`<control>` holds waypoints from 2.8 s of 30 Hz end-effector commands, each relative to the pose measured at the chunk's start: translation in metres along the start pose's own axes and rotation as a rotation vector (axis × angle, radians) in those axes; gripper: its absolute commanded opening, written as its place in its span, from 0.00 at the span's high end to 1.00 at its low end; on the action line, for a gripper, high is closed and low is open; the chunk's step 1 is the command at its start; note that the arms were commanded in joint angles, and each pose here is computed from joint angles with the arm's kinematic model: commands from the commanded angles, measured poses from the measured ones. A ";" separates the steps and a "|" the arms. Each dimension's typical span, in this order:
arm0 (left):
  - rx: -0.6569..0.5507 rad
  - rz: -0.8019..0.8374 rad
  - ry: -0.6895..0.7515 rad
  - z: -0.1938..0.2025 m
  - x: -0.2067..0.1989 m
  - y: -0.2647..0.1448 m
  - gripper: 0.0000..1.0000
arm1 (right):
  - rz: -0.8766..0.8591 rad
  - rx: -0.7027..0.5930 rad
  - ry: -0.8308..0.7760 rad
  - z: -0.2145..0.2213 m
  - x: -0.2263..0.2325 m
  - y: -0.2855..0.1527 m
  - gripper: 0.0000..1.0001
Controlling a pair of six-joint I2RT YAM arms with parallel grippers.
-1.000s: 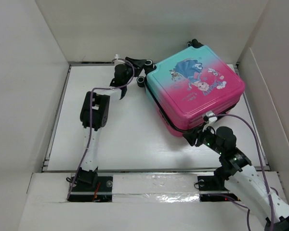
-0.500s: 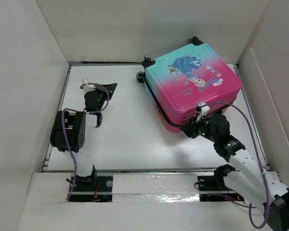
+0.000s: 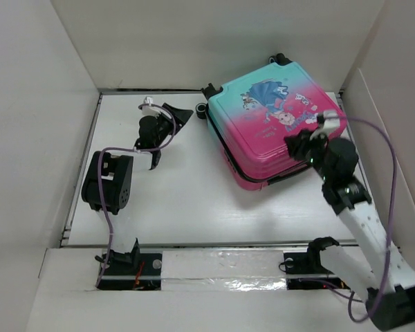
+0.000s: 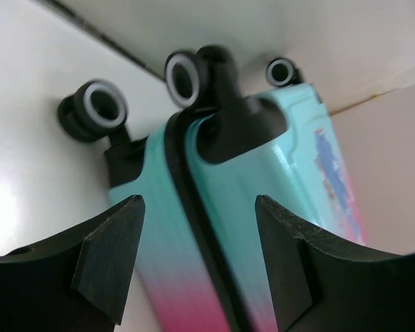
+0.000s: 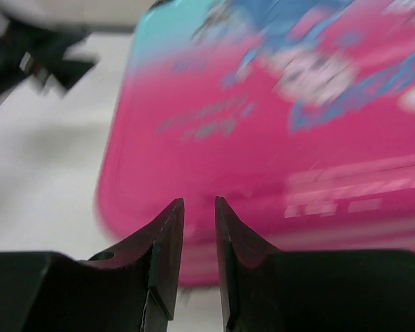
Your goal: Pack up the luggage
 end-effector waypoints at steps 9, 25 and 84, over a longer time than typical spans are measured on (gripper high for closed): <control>0.192 -0.018 0.094 0.099 0.011 -0.040 0.39 | 0.652 -0.021 0.097 -0.120 -0.214 0.141 0.28; 0.235 -0.038 0.325 0.152 -0.020 -0.062 0.41 | 0.116 0.516 0.189 0.013 -0.255 0.268 0.13; -0.122 0.023 -0.250 -0.091 -0.005 -0.075 0.01 | -0.397 -0.173 -0.124 -0.053 0.017 0.034 0.00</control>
Point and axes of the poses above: each gripper's point midway between its finger pads, its own y axis out along the fingers, its own x axis along the line the jaws close on, z = x × y, the point moved 10 cm from there along -y, back along the fingers, and after that the axes turned 11 degrees about -y, right-handed, at the moved point
